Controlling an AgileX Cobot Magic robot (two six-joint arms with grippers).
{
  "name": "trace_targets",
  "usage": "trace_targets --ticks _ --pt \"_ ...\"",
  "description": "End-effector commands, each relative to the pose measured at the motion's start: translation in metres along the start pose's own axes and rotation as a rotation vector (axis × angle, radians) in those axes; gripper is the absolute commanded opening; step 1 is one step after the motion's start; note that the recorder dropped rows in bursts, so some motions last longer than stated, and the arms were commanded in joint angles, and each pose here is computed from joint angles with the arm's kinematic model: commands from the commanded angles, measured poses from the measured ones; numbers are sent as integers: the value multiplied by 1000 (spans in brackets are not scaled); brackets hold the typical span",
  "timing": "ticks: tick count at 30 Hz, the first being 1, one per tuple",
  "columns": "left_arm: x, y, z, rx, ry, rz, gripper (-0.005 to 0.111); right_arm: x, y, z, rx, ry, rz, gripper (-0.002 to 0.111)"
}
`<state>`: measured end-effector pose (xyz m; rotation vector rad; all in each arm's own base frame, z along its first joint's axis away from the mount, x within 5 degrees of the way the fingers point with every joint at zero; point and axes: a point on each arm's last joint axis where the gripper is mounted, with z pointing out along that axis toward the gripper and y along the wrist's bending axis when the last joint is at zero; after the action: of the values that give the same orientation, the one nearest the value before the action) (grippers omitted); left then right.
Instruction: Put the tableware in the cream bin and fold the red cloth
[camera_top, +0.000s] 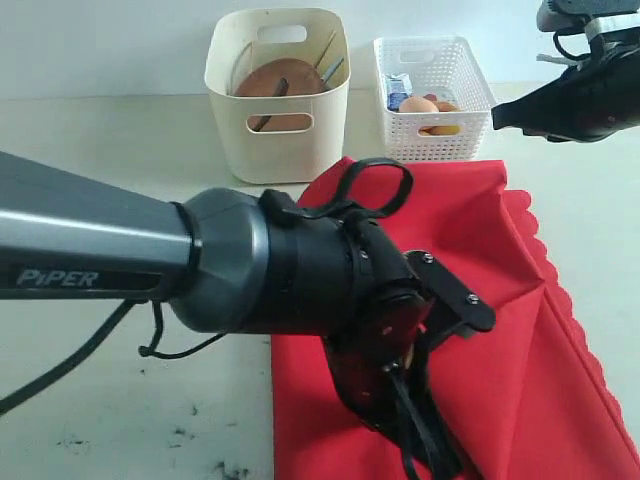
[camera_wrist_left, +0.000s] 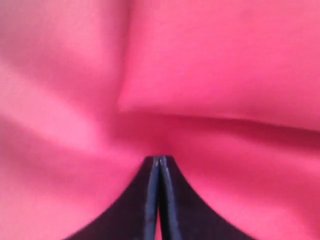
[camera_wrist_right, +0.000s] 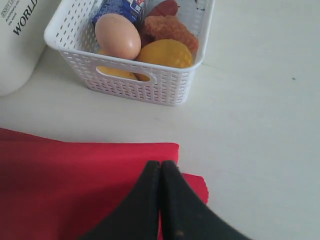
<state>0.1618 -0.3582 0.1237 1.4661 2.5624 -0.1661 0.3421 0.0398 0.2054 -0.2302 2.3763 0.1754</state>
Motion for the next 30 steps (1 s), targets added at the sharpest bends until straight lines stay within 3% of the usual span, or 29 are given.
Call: trace_targets --ticks 1,5,8,10,12,14,16,18,23,30 --pt "-30 -42 -38 66 -207 125 3 -4 -3 -3 16 -21 -16 0" --pt "-44 -82 -78 95 -364 319 3 -8 -6 -3 53 -59 -41 0" --pt "-41 -93 -91 84 -368 391 3 -9 -15 -4 87 -82 -33 0" --pt "-35 -80 -90 25 -266 342 3 -9 -31 -7 124 -90 5 0" --pt "-30 -31 -70 -155 -211 130 3 -4 -50 -11 145 -70 136 0" --pt "-25 13 -45 -211 -152 -8 3 0 -55 -12 136 -43 173 0" --pt "-23 41 -21 -152 -88 -110 3 1 -53 -12 117 -28 199 0" --pt "-24 45 -6 -48 -80 -117 3 1 -50 -11 99 -24 230 0" --pt "-32 22 -3 97 -167 -38 3 2 -49 -11 93 -17 232 0" --pt "-59 -56 -43 297 -291 167 3 0 -51 -11 112 -35 217 0"
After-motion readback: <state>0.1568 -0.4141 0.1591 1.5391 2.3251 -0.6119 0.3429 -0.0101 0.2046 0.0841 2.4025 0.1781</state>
